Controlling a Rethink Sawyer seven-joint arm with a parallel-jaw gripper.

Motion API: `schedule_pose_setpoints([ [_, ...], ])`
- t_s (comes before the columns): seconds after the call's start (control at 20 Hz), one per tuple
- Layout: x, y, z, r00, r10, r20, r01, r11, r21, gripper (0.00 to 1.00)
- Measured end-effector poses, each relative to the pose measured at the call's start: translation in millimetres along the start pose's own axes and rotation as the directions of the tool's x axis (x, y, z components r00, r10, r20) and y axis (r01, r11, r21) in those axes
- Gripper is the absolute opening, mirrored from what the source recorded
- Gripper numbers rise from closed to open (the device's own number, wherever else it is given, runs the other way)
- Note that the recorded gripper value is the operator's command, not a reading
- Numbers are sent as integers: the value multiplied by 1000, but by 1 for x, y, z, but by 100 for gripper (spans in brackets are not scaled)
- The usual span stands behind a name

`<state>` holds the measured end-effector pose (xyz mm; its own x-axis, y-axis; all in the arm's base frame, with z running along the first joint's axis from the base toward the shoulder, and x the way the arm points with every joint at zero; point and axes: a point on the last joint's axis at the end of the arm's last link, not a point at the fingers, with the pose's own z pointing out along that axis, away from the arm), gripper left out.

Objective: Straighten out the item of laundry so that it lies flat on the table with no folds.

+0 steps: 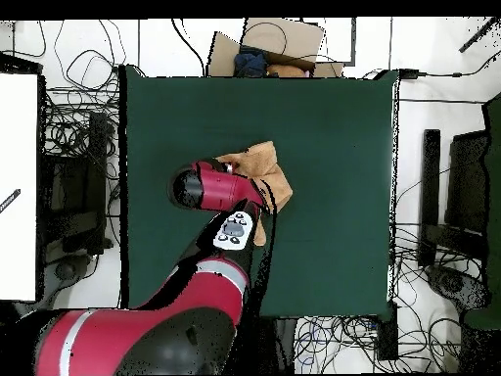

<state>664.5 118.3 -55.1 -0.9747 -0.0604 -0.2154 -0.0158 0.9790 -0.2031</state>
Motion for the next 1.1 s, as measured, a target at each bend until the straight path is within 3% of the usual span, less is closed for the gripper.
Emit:
schedule_pose_setpoints([
  [0.85,-8,-2,3,1000,19,8,-19,1000,-16,100],
  [1.1,-9,-5,3,998,57,-4,-57,997,-49,100],
])
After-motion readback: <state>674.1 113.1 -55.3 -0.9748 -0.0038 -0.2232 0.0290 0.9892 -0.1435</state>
